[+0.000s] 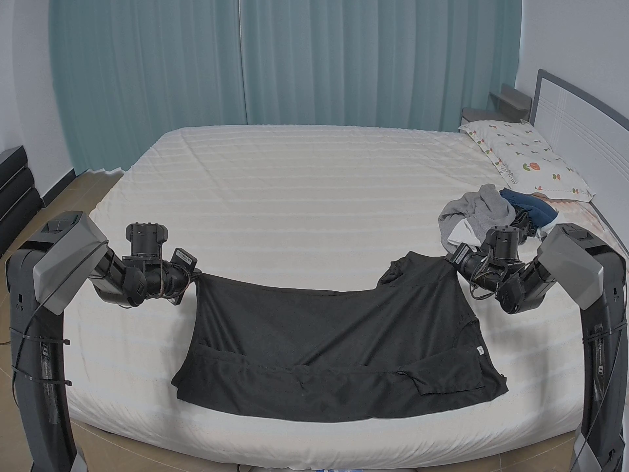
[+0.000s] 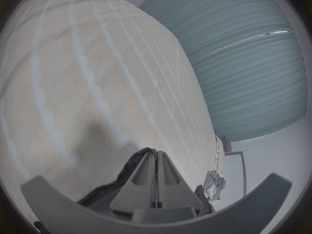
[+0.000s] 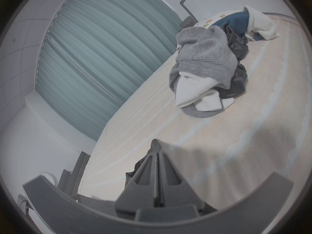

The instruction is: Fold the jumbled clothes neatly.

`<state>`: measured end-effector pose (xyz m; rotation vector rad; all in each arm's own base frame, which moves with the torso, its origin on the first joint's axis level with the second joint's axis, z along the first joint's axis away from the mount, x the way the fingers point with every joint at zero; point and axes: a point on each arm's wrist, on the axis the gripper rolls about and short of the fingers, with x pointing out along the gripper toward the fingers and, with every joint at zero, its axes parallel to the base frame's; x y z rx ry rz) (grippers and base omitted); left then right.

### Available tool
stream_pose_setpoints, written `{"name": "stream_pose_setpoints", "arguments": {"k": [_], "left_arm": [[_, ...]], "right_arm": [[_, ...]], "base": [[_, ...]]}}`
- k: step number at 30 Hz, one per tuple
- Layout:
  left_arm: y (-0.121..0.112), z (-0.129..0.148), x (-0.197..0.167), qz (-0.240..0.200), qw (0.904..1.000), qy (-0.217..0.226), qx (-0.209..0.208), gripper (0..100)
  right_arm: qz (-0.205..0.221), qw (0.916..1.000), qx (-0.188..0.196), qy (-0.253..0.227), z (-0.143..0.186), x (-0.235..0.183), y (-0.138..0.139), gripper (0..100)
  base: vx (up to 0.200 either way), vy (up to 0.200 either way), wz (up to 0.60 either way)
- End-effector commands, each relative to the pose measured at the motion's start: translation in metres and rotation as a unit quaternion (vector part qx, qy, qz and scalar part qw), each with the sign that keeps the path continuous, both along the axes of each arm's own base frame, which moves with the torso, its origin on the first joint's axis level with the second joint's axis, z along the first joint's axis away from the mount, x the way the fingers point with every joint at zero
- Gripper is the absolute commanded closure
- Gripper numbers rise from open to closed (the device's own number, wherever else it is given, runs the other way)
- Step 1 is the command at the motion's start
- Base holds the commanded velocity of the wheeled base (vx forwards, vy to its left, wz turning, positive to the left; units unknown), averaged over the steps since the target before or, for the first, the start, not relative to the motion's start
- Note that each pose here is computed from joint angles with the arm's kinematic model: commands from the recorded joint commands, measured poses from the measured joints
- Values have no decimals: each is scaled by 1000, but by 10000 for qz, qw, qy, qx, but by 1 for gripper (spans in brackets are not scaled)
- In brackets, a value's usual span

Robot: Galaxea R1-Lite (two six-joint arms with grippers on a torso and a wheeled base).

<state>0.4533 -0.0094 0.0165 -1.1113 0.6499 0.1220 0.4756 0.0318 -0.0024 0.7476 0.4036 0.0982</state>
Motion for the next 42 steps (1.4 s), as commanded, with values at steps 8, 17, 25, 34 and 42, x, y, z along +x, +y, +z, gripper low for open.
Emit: {"name": "stream_pose_setpoints", "arguments": {"k": [8, 17, 25, 34, 42], "left_arm": [[15, 21, -5, 237, 9995, -153, -110, 100], [17, 17, -6, 227, 9997, -92, -87, 100], [15, 18, -10, -11, 9997, -60, -238, 100], [18, 26, -9, 21, 9995, -241, -215, 100], [25, 20, -7, 108, 9994, -220, -244, 100]], "right_arm": [[-205, 9990, 274, -300, 16, -15, -14, 100], [-83, 9990, 369, -229, 14, -24, -17, 100], [88, 9991, 417, -18, 13, -37, -20, 100], [79, 9990, 417, -159, 9, -35, -23, 100], [130, 9987, 416, -272, -6, -34, -18, 100]], "base": [[0, 0, 0], [0, 0, 0], [0, 0, 0], [0, 0, 0], [0, 0, 0]]}}
